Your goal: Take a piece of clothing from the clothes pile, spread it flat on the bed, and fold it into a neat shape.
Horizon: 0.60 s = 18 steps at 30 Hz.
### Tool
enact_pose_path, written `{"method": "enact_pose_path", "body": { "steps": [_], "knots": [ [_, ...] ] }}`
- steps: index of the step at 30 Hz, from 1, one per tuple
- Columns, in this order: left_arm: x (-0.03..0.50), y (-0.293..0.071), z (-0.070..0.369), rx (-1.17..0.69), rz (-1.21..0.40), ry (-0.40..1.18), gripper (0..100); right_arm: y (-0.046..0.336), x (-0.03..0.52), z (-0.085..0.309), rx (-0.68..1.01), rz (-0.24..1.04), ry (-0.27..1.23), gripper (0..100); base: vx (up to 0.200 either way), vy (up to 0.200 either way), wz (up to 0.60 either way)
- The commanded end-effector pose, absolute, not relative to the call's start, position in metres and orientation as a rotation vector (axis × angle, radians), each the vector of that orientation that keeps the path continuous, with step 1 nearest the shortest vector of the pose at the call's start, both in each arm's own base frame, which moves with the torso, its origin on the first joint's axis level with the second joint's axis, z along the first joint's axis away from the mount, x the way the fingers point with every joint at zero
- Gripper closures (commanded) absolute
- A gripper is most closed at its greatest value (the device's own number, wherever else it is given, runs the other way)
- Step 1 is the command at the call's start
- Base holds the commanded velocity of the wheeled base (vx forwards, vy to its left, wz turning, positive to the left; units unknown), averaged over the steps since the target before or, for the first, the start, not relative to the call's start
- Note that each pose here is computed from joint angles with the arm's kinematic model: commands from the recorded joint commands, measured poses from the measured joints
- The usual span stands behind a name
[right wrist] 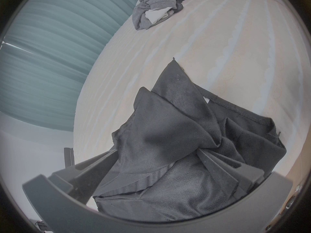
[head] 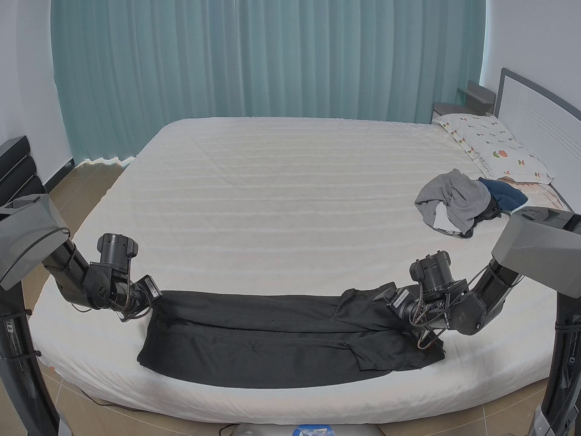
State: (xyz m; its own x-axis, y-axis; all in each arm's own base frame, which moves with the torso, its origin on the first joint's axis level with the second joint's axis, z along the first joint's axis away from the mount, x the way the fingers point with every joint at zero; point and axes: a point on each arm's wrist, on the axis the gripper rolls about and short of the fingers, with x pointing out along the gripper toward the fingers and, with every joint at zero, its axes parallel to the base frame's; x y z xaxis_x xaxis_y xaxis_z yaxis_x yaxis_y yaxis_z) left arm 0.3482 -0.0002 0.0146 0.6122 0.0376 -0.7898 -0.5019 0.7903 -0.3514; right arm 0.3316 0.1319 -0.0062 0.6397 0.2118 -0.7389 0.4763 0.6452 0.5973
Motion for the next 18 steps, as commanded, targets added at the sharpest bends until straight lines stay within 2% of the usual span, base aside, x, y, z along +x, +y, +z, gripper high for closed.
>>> {"method": "enact_pose_path", "body": {
  "steps": [1, 10, 18],
  "knots": [
    [0.348, 0.0, 0.015, -0.595, 0.333, 0.864, 100, 0.131, 0.331, -0.007, 0.882, -0.18, 0.896, 100, 0.0, 0.0, 0.0],
    [0.348, 0.0, 0.015, -0.594, 0.334, 0.861, 100, 0.125, 0.326, -0.003, 0.853, -0.228, 0.954, 100, 0.0, 0.0, 0.0],
    [0.355, 0.001, 0.023, -0.647, 0.334, 0.791, 100, 0.113, 0.349, 0.025, 0.912, -0.2, 0.831, 100, 0.0, 0.0, 0.0]
  ]
}}
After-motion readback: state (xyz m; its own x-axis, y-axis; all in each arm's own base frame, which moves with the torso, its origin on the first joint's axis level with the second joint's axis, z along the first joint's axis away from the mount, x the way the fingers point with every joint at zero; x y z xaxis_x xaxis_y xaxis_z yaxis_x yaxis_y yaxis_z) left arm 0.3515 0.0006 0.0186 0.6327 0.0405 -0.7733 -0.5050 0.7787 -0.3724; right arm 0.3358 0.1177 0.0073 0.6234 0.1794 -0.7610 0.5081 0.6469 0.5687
